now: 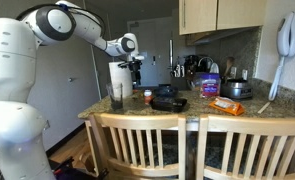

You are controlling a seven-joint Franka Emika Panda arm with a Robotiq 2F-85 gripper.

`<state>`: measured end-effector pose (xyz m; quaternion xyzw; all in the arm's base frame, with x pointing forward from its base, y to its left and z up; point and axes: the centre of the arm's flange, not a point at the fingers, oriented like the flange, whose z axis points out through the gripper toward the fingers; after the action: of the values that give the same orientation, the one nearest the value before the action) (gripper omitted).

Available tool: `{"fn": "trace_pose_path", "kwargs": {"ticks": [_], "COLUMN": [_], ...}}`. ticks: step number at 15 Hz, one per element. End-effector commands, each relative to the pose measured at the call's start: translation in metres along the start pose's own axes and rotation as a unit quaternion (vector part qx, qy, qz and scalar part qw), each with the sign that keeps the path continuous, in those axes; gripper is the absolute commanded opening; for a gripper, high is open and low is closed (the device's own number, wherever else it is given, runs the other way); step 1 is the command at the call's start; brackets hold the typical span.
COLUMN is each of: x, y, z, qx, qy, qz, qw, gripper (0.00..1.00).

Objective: Put the white bottle in the bowl, remove the white bottle from the bowl and put it on the countertop

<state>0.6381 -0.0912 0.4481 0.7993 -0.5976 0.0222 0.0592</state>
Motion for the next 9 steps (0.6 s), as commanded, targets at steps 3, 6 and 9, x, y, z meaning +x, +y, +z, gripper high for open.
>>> {"fn": "trace_pose_path", "kwargs": {"ticks": [3,6,9], "x": [0.003,0.032,0.060], "y": [0.001,0.005,0.022], "z": [-0.007,-0.001,0.004], "qx": [0.006,-0.013,-0.028], "qy": [0.003,0.044,0.052], "qz": [0.014,0.115,0.188], "qw": [0.9999,0.9923,0.9803], "gripper": [1.00,1.00,1.00]}}
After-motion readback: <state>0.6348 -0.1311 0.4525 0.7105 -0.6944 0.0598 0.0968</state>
